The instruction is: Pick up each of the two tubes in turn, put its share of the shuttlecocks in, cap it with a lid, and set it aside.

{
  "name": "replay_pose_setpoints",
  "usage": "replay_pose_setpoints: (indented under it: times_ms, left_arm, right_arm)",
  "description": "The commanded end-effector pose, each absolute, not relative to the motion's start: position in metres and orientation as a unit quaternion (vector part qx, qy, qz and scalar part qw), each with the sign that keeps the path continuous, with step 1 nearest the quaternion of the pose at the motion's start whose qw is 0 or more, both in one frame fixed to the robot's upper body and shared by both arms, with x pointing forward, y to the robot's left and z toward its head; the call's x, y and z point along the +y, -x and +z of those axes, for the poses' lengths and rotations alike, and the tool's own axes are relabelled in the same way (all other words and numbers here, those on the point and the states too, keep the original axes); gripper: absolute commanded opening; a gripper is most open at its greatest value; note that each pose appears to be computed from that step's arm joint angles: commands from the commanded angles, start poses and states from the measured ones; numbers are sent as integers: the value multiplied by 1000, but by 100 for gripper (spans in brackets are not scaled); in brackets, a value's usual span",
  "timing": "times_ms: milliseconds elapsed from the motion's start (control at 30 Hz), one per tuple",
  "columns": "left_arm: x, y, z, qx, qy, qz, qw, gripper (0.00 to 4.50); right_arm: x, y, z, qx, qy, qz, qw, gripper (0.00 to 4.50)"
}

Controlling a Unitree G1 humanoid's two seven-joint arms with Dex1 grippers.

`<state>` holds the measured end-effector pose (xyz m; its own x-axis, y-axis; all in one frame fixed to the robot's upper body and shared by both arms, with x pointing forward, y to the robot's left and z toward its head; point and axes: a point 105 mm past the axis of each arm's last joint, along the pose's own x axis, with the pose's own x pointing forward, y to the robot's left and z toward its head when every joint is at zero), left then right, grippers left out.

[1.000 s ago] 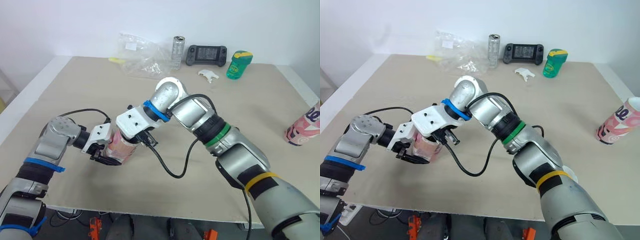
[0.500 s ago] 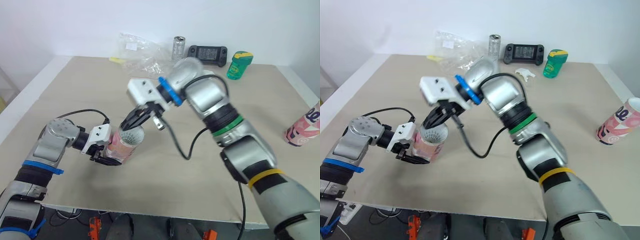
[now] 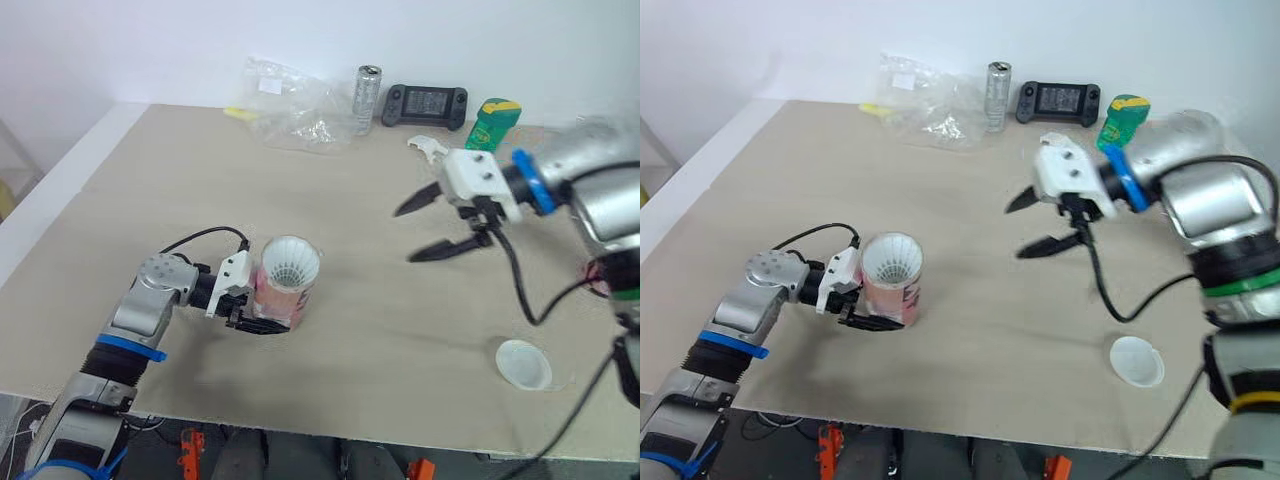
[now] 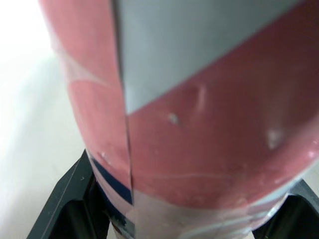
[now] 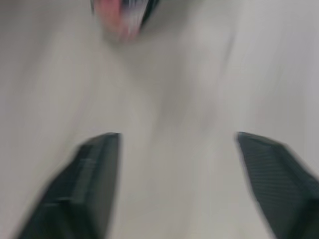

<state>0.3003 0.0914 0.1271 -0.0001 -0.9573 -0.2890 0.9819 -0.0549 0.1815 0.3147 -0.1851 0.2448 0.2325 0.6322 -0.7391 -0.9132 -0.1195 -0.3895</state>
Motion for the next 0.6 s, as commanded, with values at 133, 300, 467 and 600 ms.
replay_pose_setpoints:
  times_ms: [133,300,467,600]
  left_arm:
    - [58,-294,125,-4,-113,-719,685,292]
    - [38,-291,96,12,-110,-721,684,292]
    - [35,-294,80,22,-132,-720,681,292]
    - [39,-297,78,19,-141,-713,686,292]
  right_arm:
    - [-258,-292,225,274,468,545,639,436]
    - [-295,-280,191,358,439,522,638,436]
    - [-299,-284,159,379,421,511,646,436]
    - [-300,-292,139,384,405,495,666,436]
